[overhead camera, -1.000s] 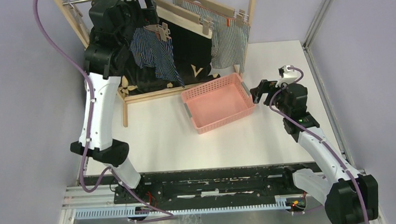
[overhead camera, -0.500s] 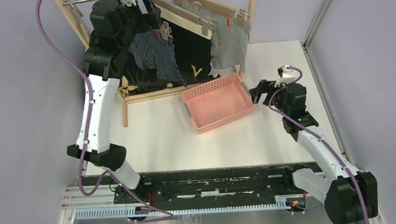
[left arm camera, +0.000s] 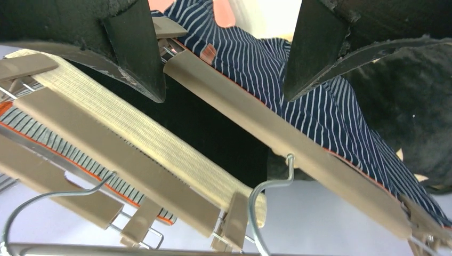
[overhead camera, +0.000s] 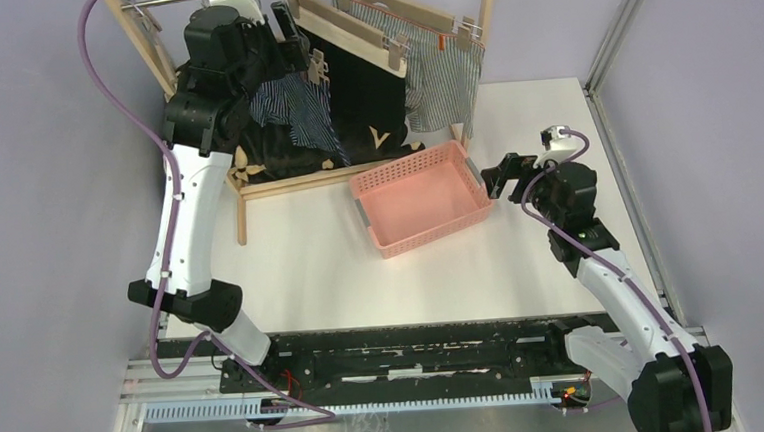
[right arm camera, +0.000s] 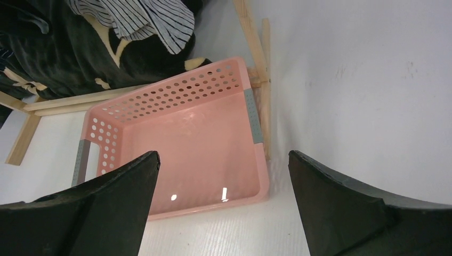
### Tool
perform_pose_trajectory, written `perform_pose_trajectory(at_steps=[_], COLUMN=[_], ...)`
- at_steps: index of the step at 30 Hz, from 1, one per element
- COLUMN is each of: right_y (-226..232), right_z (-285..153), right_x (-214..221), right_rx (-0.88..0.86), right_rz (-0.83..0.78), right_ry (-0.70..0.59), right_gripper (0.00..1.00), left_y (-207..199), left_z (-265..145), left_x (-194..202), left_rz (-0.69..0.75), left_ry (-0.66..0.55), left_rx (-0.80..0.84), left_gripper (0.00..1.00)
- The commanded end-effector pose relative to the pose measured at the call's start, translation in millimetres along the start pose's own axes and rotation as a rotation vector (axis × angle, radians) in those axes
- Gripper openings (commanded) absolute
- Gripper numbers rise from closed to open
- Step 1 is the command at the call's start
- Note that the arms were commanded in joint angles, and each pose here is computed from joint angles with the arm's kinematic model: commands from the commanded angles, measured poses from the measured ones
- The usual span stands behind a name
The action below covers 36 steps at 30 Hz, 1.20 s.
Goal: Remove the underwear clipped to the hanger
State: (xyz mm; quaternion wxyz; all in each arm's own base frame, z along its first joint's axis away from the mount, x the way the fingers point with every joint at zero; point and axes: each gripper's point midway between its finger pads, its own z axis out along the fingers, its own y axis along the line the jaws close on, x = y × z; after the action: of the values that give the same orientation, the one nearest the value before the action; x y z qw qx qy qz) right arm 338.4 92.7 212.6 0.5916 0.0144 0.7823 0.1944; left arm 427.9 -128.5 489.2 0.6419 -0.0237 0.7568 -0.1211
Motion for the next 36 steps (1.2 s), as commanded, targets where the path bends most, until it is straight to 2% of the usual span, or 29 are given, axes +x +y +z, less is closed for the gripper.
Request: perform_pose_trajectory(at_steps=[1, 7, 16, 27, 33, 36], right_y=[11.5, 11.9, 11.1, 7.4, 7.1, 6.9], right_z=[-6.0, -7.4, -4.4, -1.7, -0.4, 0.4], right_x=[-22.8, -23.0, -19.5, -15.6, -14.0, -13.2], right_rx=[-0.039, -0.038, -0.04, -0.023, -0.023, -0.024], right_rz=[-0.001, -0.001, 0.002, 0.005, 0.008, 0.011], right_ry=[-0.079, -0.081, -0.074, -0.066, -0.06, -0.061], right_gripper=[1.0, 1.0, 1.0, 1.0, 1.0, 1.0], left_y=[8.9, 14.6, 23.2, 34.5, 36.6, 38.4], left_z=[-16.9, -17.0, -20.5, -14.0, -11.9, -11.7], left_x=[-7.4, -16.5, -27.8, -19.8, -21.7, -22.9], left_rz=[-0.032, -0.035, -0.029, 0.006, 0.013, 0.018], left_ry=[-0.021, -0.06, -0.11, -0.093, -0.1, -0.104], left_rx=[-0.035, -0.069, -0.115, -0.174, -0.184, -0.189], left_gripper=[0.87, 0.86, 0.64, 0.61, 0.46, 0.42])
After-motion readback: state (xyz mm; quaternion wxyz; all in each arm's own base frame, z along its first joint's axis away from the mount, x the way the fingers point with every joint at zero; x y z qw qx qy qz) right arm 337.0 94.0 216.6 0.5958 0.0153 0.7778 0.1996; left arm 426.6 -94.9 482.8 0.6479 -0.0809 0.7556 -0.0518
